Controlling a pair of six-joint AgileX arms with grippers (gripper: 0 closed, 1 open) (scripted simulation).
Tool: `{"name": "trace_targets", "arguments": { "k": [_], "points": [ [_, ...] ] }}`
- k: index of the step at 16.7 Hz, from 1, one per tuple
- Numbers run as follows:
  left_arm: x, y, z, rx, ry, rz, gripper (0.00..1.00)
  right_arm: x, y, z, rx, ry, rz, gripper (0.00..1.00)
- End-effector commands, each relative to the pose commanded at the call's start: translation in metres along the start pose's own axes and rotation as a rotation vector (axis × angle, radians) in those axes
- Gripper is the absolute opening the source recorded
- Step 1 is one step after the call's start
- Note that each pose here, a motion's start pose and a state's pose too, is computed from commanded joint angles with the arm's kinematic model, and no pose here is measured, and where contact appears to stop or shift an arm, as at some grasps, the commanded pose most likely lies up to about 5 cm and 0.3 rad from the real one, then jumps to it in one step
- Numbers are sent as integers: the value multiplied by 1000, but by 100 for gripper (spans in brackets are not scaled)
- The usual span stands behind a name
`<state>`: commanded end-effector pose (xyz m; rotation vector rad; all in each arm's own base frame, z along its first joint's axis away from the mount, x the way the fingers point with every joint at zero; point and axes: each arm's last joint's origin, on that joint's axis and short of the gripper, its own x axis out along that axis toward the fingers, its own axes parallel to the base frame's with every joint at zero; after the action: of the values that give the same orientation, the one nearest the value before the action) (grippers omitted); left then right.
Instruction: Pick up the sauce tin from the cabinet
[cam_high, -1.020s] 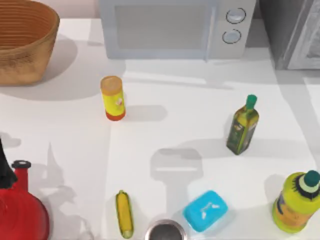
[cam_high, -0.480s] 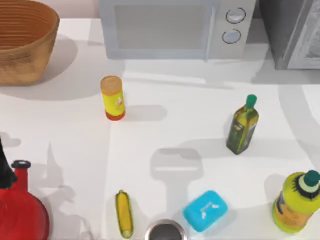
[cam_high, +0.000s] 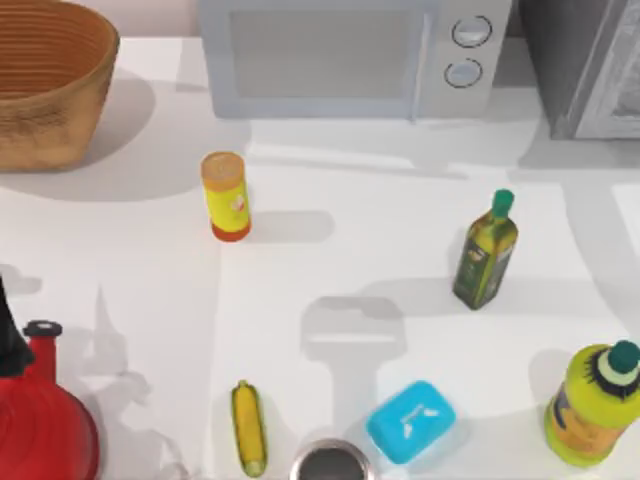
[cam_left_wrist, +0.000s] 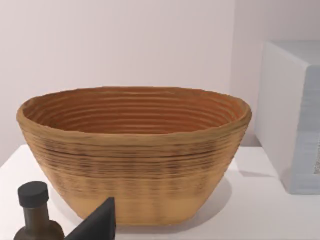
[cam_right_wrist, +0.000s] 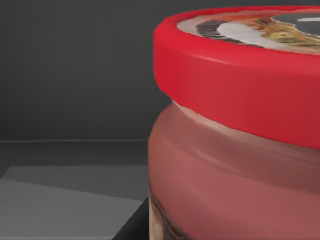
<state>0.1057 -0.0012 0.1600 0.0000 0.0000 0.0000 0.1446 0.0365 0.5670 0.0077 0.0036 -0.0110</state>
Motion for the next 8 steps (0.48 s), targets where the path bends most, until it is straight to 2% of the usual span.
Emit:
{"name": "trace_targets", "arguments": {
  "k": [4, 8],
  "points": [
    [0, 0, 0, 0, 0, 0, 100, -6, -5, -17, -4, 4, -4, 0],
    [0, 0, 0, 0, 0, 0, 100, -16, -14, -63, -9, 17, -8, 0]
  ]
}}
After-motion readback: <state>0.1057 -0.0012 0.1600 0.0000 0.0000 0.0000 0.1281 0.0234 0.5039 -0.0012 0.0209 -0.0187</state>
